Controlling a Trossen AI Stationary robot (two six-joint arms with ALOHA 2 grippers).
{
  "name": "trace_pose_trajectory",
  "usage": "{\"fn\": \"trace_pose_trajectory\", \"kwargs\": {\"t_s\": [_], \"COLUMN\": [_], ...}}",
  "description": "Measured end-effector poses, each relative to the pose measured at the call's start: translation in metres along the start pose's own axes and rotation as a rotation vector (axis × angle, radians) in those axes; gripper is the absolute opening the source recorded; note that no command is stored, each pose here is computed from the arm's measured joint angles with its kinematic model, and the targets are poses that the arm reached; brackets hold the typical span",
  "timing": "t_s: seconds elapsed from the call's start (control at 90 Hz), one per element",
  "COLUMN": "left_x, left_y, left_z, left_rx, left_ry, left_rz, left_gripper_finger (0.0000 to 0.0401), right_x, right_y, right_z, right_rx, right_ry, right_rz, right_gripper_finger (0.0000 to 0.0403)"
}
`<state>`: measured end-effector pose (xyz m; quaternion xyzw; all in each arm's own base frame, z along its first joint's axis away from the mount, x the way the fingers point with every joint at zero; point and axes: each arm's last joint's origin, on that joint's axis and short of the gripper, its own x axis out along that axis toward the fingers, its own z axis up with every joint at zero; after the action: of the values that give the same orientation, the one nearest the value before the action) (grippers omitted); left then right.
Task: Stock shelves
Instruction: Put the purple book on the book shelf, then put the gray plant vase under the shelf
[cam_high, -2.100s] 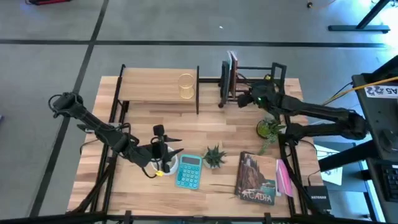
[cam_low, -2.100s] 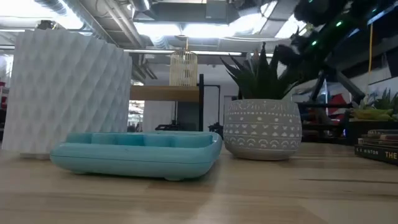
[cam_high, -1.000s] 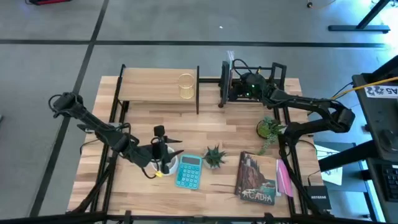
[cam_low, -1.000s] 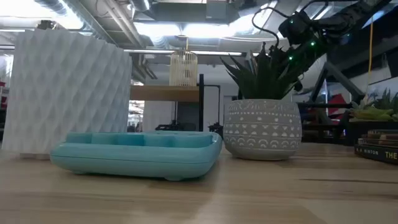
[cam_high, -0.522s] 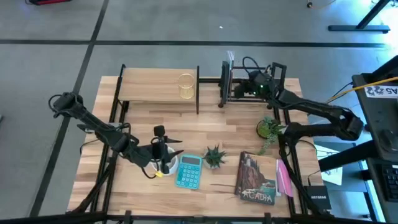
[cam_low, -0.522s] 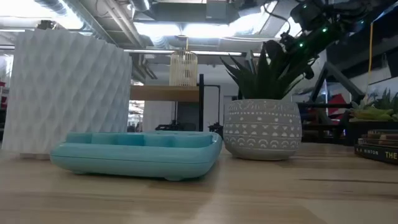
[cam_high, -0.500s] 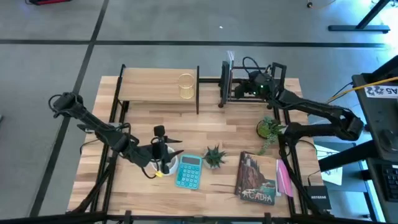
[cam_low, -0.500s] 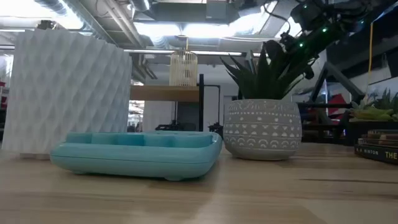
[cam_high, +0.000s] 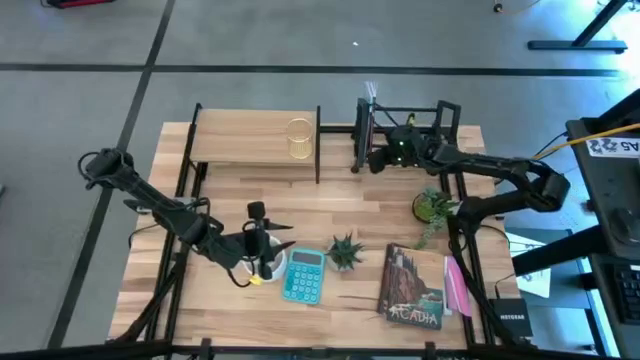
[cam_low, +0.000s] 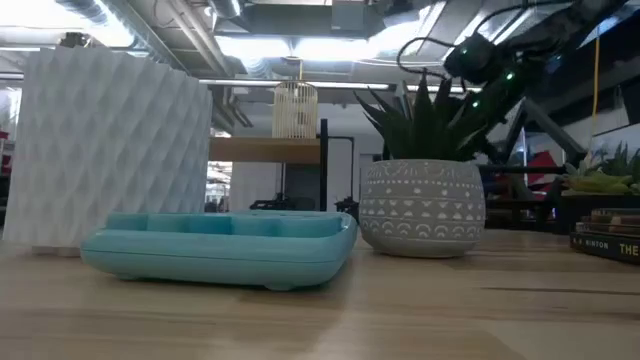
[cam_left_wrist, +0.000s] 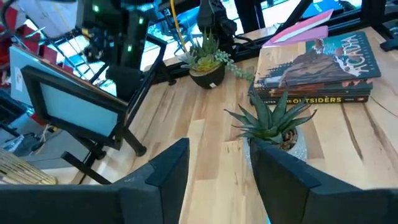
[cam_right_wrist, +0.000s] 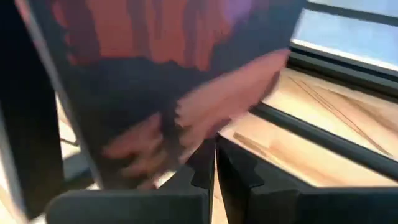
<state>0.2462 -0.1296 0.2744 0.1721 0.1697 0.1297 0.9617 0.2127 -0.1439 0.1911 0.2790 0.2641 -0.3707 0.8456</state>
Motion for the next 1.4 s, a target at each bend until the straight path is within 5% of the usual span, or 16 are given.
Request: {"fn": "trace_pose_trajectory", "kwargs": {"t_s": [0.389,0.878,1.122,1.4], "left_x": [0.0,0.0,0.0,0.0], "left_y": [0.0,0.0,0.0,0.0], "left_z": [0.0,0.0,0.0,0.0], "left_rx": [-0.008,-0.013,-0.01,-0.013], "left_ry": [0.002,0.002,0.002,0.002], "left_rz": [-0.002,-0.002,-0.002,-0.002], "left_gripper_finger": [0.0155,0.0155,0.0155,0.0155], "right_x": [0.006,-0.052,-0.103,-0.152], "right_y": [0.003,0.004,0.055,0.121], "right_z": [0.001,0.009,-0.006,-0.059], "right_rx": [-0.031,-0.059,-0.281,-0.481], "right_ry": [-0.041,-0.128,-0.221,-0.16], "right_rz": [-0.005,-0.023,0.095,0.351], "right_gripper_finger": [0.0,0.0,0.0,0.0001]}}
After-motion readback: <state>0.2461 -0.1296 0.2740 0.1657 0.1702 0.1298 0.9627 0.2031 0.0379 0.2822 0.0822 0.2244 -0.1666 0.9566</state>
